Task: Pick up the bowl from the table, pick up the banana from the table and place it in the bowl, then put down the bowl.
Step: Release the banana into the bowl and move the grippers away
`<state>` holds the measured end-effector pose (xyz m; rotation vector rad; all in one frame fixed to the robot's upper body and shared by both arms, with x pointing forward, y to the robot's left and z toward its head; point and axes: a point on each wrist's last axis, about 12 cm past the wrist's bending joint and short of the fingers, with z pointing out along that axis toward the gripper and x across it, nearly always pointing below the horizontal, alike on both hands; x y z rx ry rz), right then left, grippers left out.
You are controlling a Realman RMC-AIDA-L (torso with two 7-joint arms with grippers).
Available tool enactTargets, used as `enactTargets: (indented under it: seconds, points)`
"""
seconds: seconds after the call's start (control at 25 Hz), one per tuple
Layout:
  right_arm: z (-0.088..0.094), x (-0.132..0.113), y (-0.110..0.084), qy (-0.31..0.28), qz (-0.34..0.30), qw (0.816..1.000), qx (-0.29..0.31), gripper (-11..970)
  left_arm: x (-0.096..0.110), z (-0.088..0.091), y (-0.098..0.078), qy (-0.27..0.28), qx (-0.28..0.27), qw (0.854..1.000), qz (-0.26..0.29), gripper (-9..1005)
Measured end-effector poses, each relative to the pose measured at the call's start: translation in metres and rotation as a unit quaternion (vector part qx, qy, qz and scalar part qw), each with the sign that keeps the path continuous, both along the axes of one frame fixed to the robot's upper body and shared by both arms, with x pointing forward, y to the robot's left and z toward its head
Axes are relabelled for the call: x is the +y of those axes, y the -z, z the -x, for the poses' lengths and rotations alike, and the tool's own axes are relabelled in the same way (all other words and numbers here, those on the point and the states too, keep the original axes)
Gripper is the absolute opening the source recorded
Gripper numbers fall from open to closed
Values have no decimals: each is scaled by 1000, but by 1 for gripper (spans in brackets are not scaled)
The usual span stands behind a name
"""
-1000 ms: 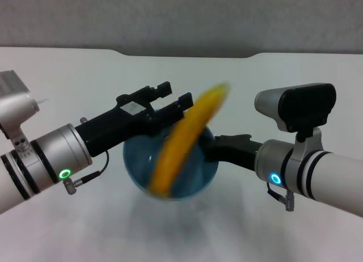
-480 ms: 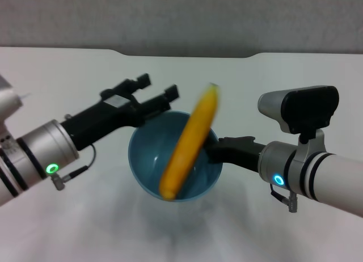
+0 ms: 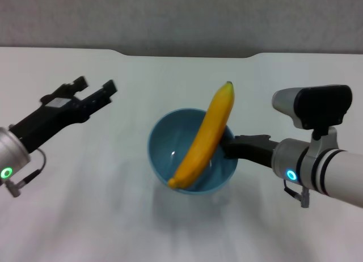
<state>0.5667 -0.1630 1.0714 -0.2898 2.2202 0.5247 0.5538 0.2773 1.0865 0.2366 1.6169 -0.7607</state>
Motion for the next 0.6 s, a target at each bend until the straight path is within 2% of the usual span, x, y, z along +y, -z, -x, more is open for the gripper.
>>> enactTargets:
  seconds: [0.2, 0.6]
  points:
    - [-5, -9, 1, 17, 3, 1000, 5, 82, 16, 8, 7, -32, 12, 999, 0, 898]
    - [-8, -17, 8, 22, 17, 999, 45, 91, 18, 11, 13, -38, 22, 999, 2, 897]
